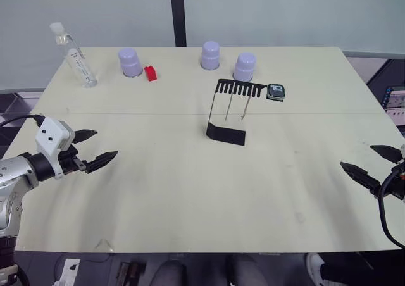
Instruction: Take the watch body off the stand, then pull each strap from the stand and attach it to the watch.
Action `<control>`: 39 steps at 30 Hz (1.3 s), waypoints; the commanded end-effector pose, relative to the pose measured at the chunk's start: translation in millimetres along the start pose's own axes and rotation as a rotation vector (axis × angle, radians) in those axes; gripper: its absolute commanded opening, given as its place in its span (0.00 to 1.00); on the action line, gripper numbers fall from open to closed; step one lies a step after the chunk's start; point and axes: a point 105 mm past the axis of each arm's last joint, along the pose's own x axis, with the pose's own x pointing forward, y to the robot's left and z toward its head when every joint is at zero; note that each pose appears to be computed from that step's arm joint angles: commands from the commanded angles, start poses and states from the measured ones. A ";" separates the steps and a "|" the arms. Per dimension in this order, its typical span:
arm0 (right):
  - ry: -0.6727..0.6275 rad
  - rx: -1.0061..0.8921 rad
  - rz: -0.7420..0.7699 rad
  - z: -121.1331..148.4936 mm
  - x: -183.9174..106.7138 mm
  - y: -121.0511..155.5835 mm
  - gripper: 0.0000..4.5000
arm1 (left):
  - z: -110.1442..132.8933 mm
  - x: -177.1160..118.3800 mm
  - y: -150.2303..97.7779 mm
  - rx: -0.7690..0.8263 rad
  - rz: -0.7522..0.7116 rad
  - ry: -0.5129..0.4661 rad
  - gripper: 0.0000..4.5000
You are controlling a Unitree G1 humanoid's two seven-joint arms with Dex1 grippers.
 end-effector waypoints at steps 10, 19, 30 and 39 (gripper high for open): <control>-0.084 -0.031 -0.040 13.3 9.3 11.9 1.00 | 25.1 10.8 -15.6 0.051 -0.060 -0.078 0.99; -0.289 0.044 -0.022 70.4 13.2 71.6 1.00 | 117.0 39.4 -89.5 0.031 -0.463 -0.341 0.99; -0.395 0.216 -0.088 128.7 52.4 112.2 1.00 | 166.1 75.2 -104.3 0.171 -0.558 -0.517 0.99; -0.369 0.318 -0.210 156.5 81.6 109.0 1.00 | 170.1 83.5 -113.8 0.233 -0.599 -0.538 0.99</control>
